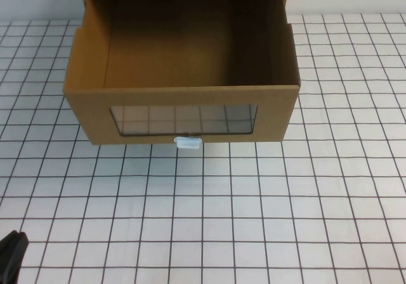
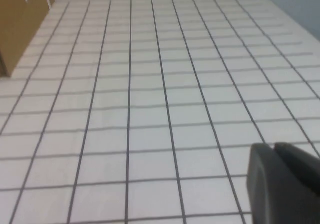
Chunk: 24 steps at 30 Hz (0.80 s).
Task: Open the shoe box
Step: 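Pull the top drawer of the cardboard box fully open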
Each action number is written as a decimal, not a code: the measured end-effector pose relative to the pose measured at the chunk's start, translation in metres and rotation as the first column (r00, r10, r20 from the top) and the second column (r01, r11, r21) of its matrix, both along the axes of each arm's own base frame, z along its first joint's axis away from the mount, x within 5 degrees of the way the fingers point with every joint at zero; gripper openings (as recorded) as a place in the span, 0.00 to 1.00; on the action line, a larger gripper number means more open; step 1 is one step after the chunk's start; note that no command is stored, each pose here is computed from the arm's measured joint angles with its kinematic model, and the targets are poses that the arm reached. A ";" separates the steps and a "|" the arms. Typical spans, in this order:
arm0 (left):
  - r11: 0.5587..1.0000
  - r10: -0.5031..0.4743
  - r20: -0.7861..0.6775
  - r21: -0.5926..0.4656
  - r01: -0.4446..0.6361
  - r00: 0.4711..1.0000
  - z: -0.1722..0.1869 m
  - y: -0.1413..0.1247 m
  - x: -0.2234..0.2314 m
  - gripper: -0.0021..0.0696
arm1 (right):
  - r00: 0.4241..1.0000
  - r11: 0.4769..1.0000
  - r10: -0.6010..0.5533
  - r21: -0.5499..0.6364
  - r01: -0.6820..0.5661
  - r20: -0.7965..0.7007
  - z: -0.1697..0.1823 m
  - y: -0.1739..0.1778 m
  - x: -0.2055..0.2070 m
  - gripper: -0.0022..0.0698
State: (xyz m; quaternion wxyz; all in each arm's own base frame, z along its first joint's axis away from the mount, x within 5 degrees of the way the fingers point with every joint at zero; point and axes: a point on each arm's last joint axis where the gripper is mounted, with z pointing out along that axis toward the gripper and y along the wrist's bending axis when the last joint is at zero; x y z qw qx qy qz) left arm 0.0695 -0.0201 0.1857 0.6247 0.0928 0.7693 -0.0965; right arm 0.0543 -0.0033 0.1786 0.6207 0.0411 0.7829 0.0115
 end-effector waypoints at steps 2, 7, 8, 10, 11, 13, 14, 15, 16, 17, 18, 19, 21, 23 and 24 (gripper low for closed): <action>1.000 0.000 0.000 0.000 0.000 1.000 0.000 0.000 0.000 0.03 | 0.999 1.000 0.009 -0.011 -0.009 -0.037 -0.004 0.000 -0.001 0.01; 1.000 0.000 0.000 0.000 0.000 1.000 0.000 0.000 0.000 0.03 | 0.999 1.000 0.016 0.005 -0.016 -0.048 -0.005 0.001 -0.001 0.01; 1.000 -0.001 -0.001 0.000 0.001 1.000 0.000 0.000 0.000 0.03 | 0.999 1.000 0.017 0.015 -0.016 -0.050 -0.005 0.001 -0.001 0.01; 1.000 -0.001 -0.001 0.000 0.001 1.000 0.000 0.000 0.000 0.03 | 0.999 1.000 0.021 0.020 -0.020 -0.050 -0.005 0.002 -0.001 0.01; 1.000 -0.001 -0.001 0.000 0.001 1.000 0.000 0.000 0.000 0.03 | 0.998 1.000 0.023 0.020 -0.022 -0.051 -0.005 0.002 -0.001 0.01; 1.000 -0.001 -0.001 0.000 0.001 1.000 0.000 0.000 0.000 0.03 | 0.998 0.999 0.030 0.023 -0.029 -0.051 -0.005 0.003 -0.001 0.01; 1.000 -0.001 -0.001 0.000 0.001 1.000 0.000 0.000 0.000 0.03 | 0.998 0.999 0.039 0.024 -0.038 -0.052 -0.005 0.004 -0.001 0.01; 1.000 -0.001 -0.001 0.000 0.001 1.000 0.000 0.000 0.000 0.03 | 0.997 0.998 0.056 0.011 -0.056 -0.052 -0.005 0.005 -0.001 0.01; 1.000 -0.001 -0.001 0.000 0.001 1.000 0.000 0.000 0.000 0.03 | 0.996 0.997 0.076 -0.011 -0.077 -0.053 -0.005 0.006 -0.001 0.01; 1.000 -0.001 -0.001 0.000 0.001 1.000 0.000 0.000 0.000 0.03 | 0.994 0.995 0.092 -0.039 -0.095 -0.053 -0.005 0.007 -0.001 0.01; 1.000 -0.001 -0.001 0.000 0.001 1.000 0.000 0.000 0.000 0.03 | 0.993 0.993 0.104 -0.050 -0.106 -0.055 -0.005 0.008 -0.001 0.01; 1.000 -0.001 -0.001 0.000 0.001 1.000 0.000 0.000 0.000 0.03 | 0.993 0.992 0.109 -0.054 -0.112 -0.054 -0.005 0.008 -0.001 0.01; 1.000 -0.001 -0.001 0.000 0.001 1.000 0.000 0.000 0.000 0.03 | 0.992 0.991 0.117 -0.063 -0.121 -0.054 -0.005 0.009 -0.001 0.01; 1.000 -0.001 -0.001 0.000 0.001 1.000 0.000 0.000 0.000 0.03 | 0.991 0.990 0.121 -0.061 -0.124 -0.053 -0.005 0.009 -0.001 0.01; 1.000 -0.001 -0.001 0.000 0.001 1.000 0.000 0.000 0.000 0.03 | 0.991 0.990 0.122 -0.059 -0.125 -0.053 -0.005 0.009 -0.001 0.01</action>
